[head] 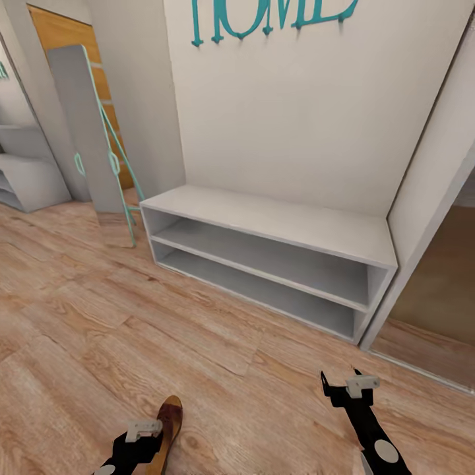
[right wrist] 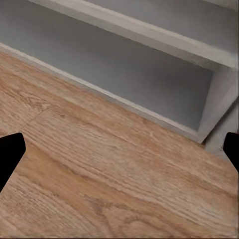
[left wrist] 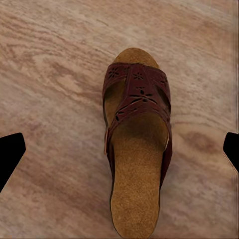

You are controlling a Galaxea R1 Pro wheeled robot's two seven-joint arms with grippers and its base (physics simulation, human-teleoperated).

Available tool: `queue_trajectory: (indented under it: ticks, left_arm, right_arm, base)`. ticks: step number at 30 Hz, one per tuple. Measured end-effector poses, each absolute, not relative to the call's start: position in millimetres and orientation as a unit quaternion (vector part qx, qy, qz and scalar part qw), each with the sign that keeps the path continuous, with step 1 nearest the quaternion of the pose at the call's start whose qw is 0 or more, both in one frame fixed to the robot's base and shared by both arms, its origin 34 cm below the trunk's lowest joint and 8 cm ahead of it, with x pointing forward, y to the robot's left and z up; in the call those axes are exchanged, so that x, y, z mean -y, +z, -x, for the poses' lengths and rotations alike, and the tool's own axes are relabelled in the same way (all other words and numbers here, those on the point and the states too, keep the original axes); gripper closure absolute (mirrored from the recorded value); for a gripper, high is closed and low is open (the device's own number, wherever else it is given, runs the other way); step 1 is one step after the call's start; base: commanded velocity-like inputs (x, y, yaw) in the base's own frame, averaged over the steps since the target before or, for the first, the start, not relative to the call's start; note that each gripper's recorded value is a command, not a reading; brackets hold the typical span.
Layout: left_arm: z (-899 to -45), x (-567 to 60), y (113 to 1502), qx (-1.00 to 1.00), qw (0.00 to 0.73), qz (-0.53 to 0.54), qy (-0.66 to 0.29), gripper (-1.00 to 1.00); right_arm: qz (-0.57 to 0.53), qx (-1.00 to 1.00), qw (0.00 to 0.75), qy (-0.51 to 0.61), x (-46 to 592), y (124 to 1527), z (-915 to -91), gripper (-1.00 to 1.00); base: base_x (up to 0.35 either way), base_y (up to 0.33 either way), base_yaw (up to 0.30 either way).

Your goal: Pick up the two gym shoes and the two sandals from the corridor floor and place them onto the hallstand (shoe rack) in the corridor, making sure they are on the rack and not on the floor. Arrange them so the two gym shoes are next to each other and the two sandals are next to each other.

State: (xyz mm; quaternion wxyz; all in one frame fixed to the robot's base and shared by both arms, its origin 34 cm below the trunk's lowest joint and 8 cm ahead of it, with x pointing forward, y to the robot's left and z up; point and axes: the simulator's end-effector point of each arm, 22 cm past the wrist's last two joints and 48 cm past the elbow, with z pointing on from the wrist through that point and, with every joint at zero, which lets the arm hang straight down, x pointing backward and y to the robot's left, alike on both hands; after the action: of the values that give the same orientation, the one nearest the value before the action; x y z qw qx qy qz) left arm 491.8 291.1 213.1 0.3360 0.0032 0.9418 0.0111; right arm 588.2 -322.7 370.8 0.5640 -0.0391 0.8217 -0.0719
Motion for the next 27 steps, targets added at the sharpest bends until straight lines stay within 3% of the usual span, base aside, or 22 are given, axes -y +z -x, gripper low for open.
queue_trajectory:
  ticks: [10, 21, 27]
  left_arm:
    - [-480, -292, 196, -0.948, 0.317, -0.005, 0.012, -1.00]
    - [-473, -297, 187, -0.952, 0.307, -0.007, 0.015, -1.00]
    - [-462, -298, 175, -0.956, 0.292, -0.007, 0.016, -1.00]
  right_arm:
    - [0.040, -0.832, 0.549, -0.071, 322, 351, -583, -1.00]
    - [0.040, -0.832, 0.549, -0.071, 321, 349, -586, -1.00]
    - [0.038, -0.854, 0.513, -0.074, 324, 334, -584, -1.00]
  base:
    - [0.000, 0.000, -0.207]
    - [0.000, 0.000, -0.020]
    - [0.000, 0.000, 0.047]
